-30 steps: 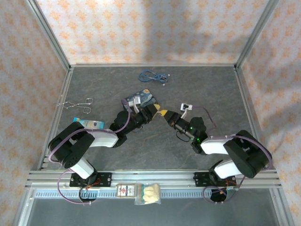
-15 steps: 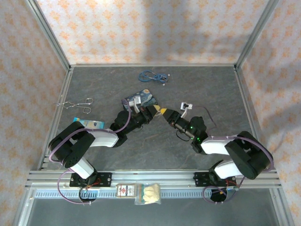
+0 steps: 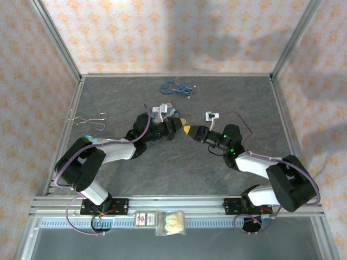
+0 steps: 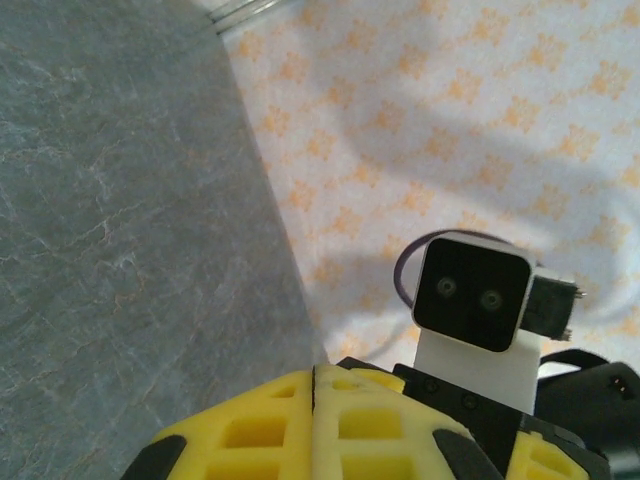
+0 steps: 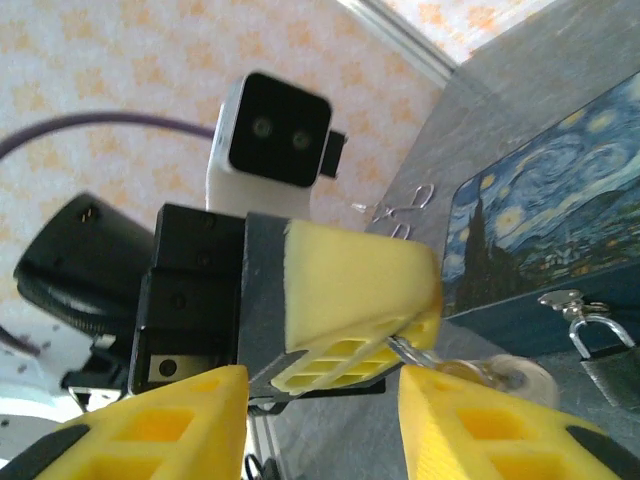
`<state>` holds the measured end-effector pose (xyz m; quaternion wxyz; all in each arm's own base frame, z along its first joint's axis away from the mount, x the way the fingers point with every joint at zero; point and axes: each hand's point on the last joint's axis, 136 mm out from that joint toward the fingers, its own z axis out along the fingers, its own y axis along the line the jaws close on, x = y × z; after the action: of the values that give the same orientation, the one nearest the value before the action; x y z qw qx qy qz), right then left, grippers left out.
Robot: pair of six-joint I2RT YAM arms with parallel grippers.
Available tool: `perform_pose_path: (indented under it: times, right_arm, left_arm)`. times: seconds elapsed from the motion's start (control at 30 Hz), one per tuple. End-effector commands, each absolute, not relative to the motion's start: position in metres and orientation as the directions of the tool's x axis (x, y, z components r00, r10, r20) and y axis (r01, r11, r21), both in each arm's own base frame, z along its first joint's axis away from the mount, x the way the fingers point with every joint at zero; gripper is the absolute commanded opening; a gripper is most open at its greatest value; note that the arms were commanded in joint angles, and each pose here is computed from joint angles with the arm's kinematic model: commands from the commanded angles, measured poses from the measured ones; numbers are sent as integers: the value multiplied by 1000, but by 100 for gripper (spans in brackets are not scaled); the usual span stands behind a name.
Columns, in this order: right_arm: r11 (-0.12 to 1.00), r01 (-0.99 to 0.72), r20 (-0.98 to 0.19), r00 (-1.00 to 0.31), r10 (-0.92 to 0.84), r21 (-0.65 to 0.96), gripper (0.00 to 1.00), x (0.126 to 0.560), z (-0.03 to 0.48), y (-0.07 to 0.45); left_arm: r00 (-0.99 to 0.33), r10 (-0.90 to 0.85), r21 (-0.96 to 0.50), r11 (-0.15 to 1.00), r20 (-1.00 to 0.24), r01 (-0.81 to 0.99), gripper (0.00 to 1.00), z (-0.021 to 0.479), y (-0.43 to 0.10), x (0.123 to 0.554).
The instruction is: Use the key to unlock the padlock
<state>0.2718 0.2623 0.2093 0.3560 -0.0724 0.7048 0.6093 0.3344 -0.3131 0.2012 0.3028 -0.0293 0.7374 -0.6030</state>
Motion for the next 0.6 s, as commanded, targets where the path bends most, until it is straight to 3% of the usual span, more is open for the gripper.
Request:
perform_pose_path:
  times: [0.0,0.23,0.57]
  right_arm:
    - [230,-598,-641,-720,267,767,42,269,214,268]
    - [286,-575,-641,-708,297,767,42,276,205,258]
    - [351,-586,-681,-661,314,731,43,280,213,245]
  left_arm:
    - [-811,-325,-871,259,-486,418,0,220,-319,324]
    - [-807,-298,-859,240,-509,453,0,230,-317,317]
    - [-793,-259,-826,305,-551,474,0,229,-313,315]
